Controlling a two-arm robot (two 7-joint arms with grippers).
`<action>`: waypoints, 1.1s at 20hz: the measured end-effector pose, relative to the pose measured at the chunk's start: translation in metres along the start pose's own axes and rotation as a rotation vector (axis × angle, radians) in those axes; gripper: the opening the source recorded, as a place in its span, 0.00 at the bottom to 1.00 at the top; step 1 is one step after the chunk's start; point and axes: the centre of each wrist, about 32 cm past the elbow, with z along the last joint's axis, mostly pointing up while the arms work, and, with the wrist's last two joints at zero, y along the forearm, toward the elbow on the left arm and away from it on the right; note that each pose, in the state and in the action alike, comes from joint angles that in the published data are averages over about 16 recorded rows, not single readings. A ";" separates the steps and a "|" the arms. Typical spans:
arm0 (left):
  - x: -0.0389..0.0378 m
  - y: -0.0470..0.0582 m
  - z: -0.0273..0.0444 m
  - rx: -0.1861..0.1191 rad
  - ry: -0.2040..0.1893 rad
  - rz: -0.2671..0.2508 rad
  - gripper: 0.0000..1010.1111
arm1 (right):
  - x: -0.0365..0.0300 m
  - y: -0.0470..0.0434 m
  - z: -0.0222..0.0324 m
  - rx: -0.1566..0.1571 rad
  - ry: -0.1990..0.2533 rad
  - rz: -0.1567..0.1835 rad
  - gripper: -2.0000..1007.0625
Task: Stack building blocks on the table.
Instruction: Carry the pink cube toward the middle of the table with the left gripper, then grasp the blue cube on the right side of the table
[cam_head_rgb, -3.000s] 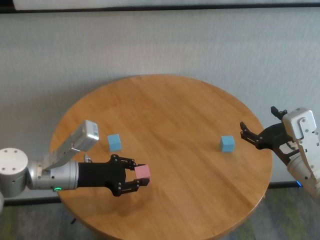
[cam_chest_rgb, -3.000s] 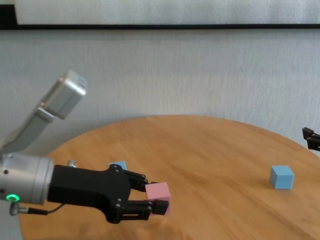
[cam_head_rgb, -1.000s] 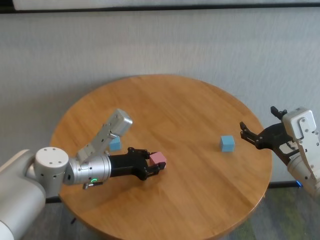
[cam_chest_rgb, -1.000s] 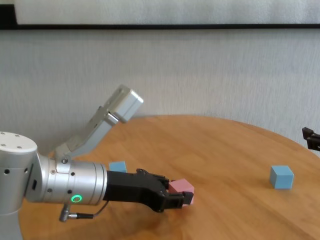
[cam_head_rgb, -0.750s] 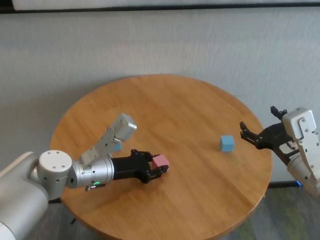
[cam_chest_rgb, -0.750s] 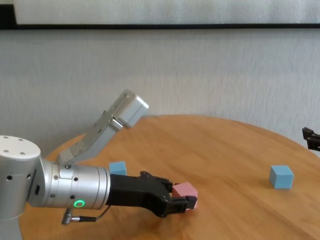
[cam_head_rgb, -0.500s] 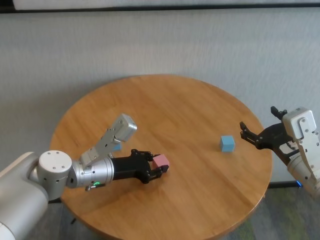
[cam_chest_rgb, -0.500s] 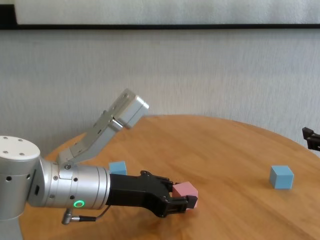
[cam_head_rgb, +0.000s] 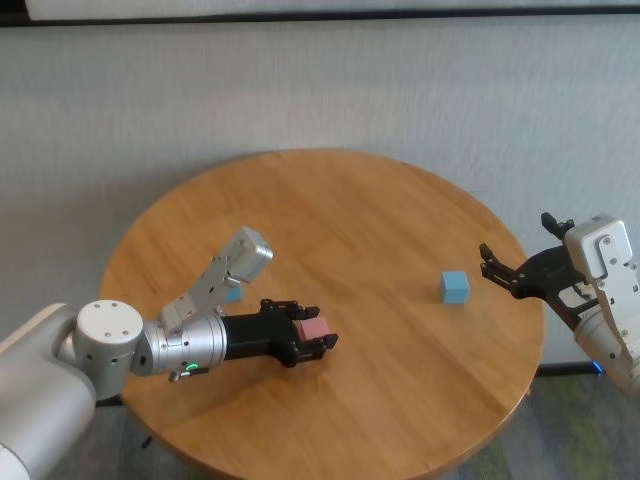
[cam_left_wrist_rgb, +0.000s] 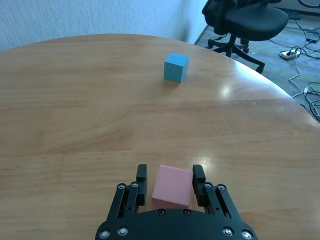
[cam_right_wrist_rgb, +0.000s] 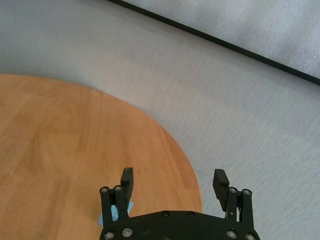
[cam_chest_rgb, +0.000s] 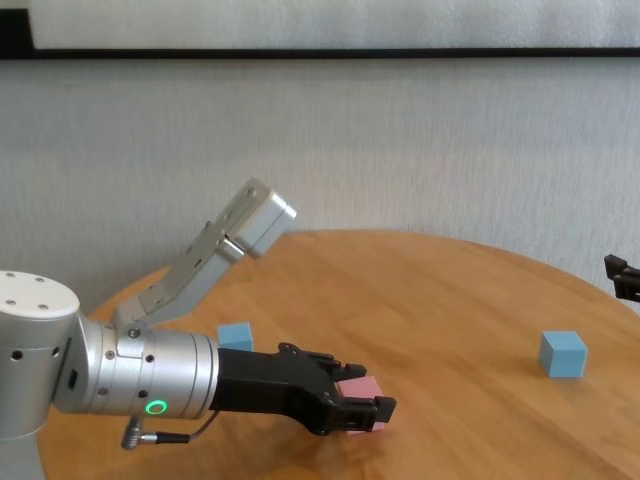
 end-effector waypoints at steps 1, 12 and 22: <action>0.0001 0.000 0.0000 0.001 0.001 0.000 0.58 | 0.0000 0.0000 0.0000 0.000 0.000 0.000 1.00; -0.0007 0.003 0.0014 -0.021 0.008 0.023 0.89 | 0.0000 0.0000 0.0000 0.000 0.000 0.000 1.00; -0.0104 0.024 0.0086 -0.127 0.003 0.192 0.99 | 0.0000 0.0000 0.0000 0.000 0.000 0.000 1.00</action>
